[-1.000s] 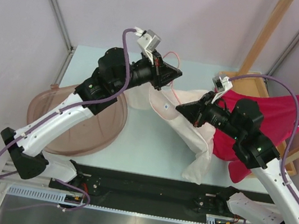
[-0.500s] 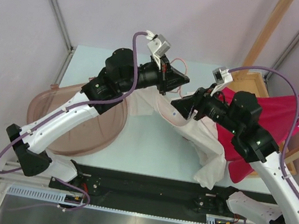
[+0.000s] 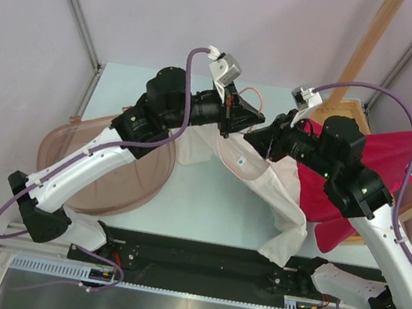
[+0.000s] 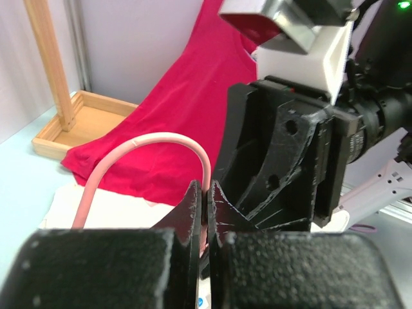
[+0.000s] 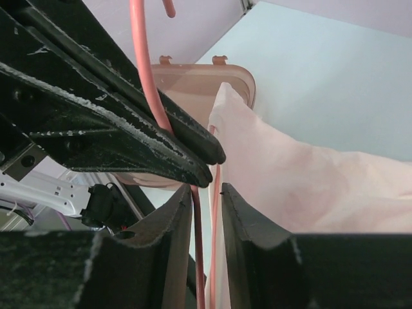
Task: Remove the t-shirt from the hanger
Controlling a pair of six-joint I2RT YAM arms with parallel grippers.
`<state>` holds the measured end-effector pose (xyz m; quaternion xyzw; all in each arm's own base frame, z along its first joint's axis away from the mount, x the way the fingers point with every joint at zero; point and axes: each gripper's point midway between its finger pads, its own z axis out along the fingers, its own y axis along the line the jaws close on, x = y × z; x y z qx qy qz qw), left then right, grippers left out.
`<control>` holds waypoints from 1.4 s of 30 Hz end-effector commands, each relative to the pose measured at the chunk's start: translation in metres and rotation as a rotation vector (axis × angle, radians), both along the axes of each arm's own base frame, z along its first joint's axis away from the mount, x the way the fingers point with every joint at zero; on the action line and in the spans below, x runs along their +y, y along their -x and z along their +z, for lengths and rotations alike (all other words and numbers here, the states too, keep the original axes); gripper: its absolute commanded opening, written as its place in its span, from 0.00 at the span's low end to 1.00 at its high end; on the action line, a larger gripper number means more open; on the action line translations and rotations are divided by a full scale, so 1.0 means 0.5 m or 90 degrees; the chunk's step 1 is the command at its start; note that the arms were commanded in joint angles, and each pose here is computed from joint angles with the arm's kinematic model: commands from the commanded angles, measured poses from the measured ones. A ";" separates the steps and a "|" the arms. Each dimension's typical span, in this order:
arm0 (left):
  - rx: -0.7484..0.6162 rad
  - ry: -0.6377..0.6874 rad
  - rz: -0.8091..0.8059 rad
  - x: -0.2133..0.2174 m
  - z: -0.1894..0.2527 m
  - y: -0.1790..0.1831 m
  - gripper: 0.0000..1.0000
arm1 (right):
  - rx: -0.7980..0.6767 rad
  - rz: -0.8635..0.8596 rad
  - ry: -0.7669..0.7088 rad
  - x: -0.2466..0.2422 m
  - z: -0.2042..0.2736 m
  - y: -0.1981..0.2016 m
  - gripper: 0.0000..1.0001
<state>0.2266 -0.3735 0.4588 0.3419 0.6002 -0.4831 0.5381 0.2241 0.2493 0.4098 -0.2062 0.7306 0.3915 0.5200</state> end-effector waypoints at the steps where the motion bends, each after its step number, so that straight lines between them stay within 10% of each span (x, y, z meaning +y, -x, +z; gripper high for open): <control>1: -0.048 0.051 -0.040 -0.002 0.085 0.034 0.00 | -0.007 0.024 -0.007 0.014 0.002 0.005 0.30; 6: -0.046 0.046 -0.054 -0.013 0.095 0.041 0.00 | -0.023 0.015 -0.032 0.016 0.006 -0.002 0.27; 9: -0.037 0.047 -0.055 -0.013 0.094 0.046 0.03 | -0.030 -0.005 -0.036 0.009 0.009 -0.010 0.00; 11: -0.020 0.044 -0.030 -0.002 0.088 0.040 0.25 | -0.031 -0.018 -0.043 0.004 0.001 -0.012 0.00; 15: -0.004 0.062 0.060 0.053 0.083 0.028 1.00 | -0.056 -0.029 -0.064 -0.008 0.009 -0.005 0.00; 23: 0.028 0.050 0.217 0.197 -0.016 0.036 0.97 | -0.104 -0.030 -0.090 -0.035 0.032 0.026 0.00; 32: 0.119 -0.070 0.267 0.164 -0.156 -0.021 0.68 | -0.105 -0.026 -0.101 -0.041 0.031 0.039 0.00; 42: 0.139 -0.122 0.279 0.109 -0.202 -0.059 0.75 | -0.105 -0.036 -0.097 -0.056 0.030 0.048 0.00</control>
